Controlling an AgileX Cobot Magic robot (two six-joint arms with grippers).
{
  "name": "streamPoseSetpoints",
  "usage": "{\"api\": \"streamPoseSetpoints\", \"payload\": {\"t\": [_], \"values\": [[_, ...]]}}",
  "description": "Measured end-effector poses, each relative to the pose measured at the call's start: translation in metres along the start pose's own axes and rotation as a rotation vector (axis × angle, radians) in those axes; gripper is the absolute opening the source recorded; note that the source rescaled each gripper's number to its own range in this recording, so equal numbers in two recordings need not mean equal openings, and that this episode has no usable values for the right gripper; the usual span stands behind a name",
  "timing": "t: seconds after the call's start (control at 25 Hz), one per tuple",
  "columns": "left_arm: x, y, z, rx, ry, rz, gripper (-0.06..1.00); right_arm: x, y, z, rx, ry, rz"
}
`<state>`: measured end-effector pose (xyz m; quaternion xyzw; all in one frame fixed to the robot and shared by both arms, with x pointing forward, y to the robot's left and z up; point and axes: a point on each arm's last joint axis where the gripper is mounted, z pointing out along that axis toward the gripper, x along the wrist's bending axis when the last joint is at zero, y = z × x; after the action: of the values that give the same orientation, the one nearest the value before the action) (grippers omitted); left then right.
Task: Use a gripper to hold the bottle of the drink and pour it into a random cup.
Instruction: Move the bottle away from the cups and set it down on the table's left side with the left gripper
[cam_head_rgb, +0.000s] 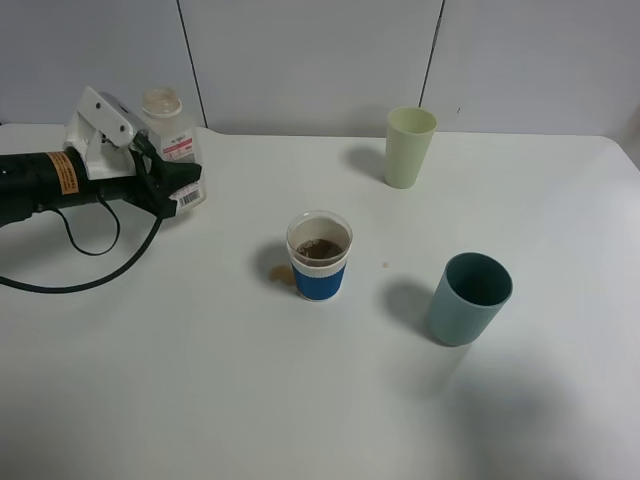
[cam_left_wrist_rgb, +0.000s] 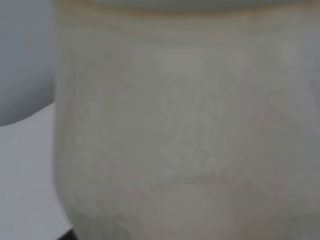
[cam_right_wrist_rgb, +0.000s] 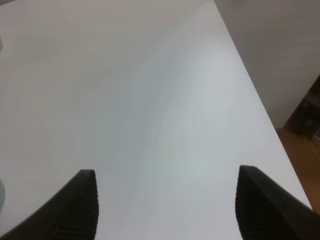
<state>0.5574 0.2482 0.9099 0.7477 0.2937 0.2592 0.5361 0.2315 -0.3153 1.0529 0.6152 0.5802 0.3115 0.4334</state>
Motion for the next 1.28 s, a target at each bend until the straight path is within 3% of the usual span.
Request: {"api": "streamPoseSetpoints", "payload": {"t": [0.44, 0.76, 1.28], "values": [[-0.003, -0.029, 0.010, 0.010, -0.027, -0.035, 0.00, 0.000, 0.000, 0.000, 0.000, 0.000, 0.000], [-0.007, -0.045, 0.016, -0.022, -0.055, 0.056, 0.00, 0.000, 0.000, 0.000, 0.000, 0.000, 0.000], [-0.009, -0.057, 0.019, -0.055, -0.060, 0.013, 0.00, 0.000, 0.000, 0.000, 0.000, 0.000, 0.000]]}}
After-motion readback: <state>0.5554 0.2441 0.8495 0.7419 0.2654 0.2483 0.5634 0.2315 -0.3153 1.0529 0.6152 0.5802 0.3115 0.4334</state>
